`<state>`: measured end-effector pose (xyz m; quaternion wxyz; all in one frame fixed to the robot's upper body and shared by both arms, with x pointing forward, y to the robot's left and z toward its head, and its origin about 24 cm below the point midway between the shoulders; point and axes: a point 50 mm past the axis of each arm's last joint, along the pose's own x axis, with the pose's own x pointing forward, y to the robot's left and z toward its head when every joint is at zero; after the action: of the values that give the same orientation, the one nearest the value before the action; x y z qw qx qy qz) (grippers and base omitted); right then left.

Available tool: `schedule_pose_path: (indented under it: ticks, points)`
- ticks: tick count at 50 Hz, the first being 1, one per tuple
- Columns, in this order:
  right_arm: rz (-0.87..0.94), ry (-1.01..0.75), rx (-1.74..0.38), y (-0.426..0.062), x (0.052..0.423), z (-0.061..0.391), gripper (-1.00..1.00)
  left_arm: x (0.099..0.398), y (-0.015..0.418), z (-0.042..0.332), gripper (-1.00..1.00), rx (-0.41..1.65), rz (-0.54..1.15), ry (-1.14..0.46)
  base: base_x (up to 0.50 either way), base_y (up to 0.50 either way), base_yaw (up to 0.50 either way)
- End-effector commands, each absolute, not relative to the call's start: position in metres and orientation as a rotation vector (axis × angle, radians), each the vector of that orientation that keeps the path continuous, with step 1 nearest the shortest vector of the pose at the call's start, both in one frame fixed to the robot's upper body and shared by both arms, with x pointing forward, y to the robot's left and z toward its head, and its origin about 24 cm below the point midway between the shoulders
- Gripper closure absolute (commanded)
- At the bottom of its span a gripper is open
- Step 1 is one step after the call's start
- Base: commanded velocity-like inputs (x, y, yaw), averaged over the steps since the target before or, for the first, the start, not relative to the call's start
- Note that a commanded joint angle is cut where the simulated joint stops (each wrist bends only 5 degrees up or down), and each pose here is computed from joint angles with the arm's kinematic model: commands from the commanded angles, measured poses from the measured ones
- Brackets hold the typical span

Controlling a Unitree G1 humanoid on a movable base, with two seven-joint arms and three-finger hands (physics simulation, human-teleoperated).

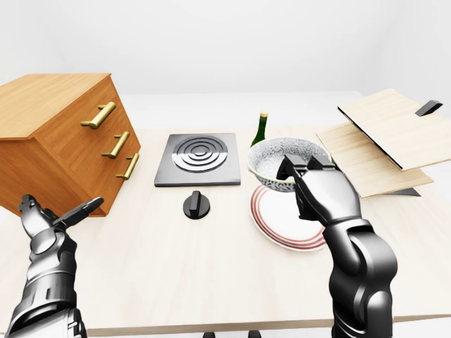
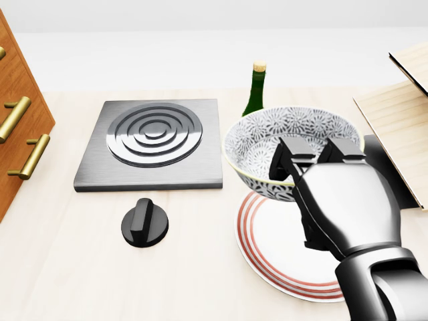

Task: Pick up the akita bowl and put it on the plate.

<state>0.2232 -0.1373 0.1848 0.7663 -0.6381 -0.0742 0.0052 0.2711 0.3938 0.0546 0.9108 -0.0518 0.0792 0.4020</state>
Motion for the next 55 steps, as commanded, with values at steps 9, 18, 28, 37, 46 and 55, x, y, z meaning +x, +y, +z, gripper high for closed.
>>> schedule_pose_path:
  ticks: [9,18,28,37,46,55]
  points:
    - [-0.028,-0.137,-1.389,-0.150,0.213,0.185,1.00,0.268,0.396,0.061,-1.00,-0.094,0.834,0.127,0.00,0.00,0.00]
    - [0.023,-0.098,-1.357,-0.153,0.215,0.173,1.00,0.264,0.398,0.063,-1.00,-0.092,0.835,0.107,0.00,0.00,0.00]
    - [0.067,-0.048,-1.325,-0.159,0.211,0.160,1.00,0.259,0.401,0.064,-1.00,-0.092,0.836,0.093,0.00,0.00,0.00]
    - [0.089,-0.037,-1.315,-0.159,0.214,0.156,1.00,0.255,0.402,0.064,-1.00,-0.091,0.836,0.083,0.00,0.00,0.00]
    - [0.118,-0.028,-1.298,-0.158,0.217,0.152,1.00,0.260,0.402,0.068,-1.00,-0.092,0.837,0.081,0.00,0.00,0.00]
    - [0.103,-0.036,-1.312,-0.162,0.218,0.155,1.00,0.265,0.401,0.070,-1.00,-0.090,0.838,0.082,0.00,0.00,0.00]
